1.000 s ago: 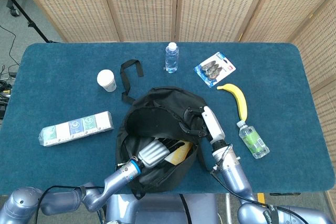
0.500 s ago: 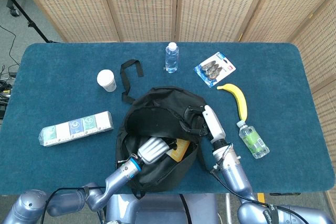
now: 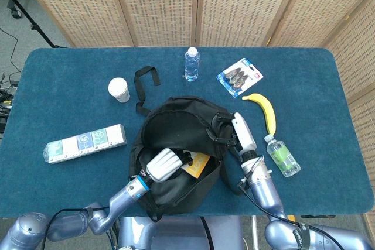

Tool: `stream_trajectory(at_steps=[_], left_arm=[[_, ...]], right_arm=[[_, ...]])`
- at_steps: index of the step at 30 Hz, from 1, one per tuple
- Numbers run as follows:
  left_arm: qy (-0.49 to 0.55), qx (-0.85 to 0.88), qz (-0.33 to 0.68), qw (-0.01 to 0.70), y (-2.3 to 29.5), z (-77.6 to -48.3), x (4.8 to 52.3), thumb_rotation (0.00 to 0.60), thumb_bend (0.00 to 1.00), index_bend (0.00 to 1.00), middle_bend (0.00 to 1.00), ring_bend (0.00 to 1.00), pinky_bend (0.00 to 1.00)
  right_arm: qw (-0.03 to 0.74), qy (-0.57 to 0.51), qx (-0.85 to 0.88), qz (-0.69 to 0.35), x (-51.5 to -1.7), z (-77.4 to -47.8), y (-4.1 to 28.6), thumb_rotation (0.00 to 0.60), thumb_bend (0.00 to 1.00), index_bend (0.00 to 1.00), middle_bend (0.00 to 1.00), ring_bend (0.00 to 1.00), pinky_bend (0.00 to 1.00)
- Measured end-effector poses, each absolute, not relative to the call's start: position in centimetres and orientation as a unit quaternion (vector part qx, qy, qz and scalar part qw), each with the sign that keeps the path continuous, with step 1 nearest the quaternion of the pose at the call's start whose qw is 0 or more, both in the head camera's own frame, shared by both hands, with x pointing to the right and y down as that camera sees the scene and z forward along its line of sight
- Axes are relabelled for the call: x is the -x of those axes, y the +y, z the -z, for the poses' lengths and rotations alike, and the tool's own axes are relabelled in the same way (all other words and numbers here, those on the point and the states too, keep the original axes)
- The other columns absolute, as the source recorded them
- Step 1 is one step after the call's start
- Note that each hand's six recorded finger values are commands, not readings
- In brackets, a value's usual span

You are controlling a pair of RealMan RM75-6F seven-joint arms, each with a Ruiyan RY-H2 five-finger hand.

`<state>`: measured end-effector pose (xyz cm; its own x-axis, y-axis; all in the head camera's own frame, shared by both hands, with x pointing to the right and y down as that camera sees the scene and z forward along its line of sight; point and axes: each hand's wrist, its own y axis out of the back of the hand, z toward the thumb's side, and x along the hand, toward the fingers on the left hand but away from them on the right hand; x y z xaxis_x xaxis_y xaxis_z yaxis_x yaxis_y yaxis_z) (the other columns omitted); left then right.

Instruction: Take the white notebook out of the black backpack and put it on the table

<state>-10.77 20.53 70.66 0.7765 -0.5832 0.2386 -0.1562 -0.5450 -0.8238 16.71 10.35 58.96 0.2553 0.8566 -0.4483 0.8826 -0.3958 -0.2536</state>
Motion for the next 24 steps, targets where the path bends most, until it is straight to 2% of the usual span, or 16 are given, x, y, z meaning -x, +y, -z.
stream_trajectory(at_steps=[15, 24], left_arm=[[0.265, 0.871, 0.193, 0.366, 18.2, -62.8, 16.8, 0.600, 0.61, 0.79, 0.54, 0.52, 0.59], [0.313, 0.870, 0.184, 0.333, 14.8, -57.8, 21.7, 0.600, 0.61, 0.79, 0.54, 0.52, 0.59]], right_arm=[[0.007, 0.572, -0.762, 0.304, -19.2, -61.4, 9.1, 0.600, 0.83, 0.69, 0.67, 0.54, 0.62], [0.002, 0.576, -0.749, 0.327, -20.5, -63.2, 9.3, 0.600, 0.83, 0.69, 0.67, 0.54, 0.62]])
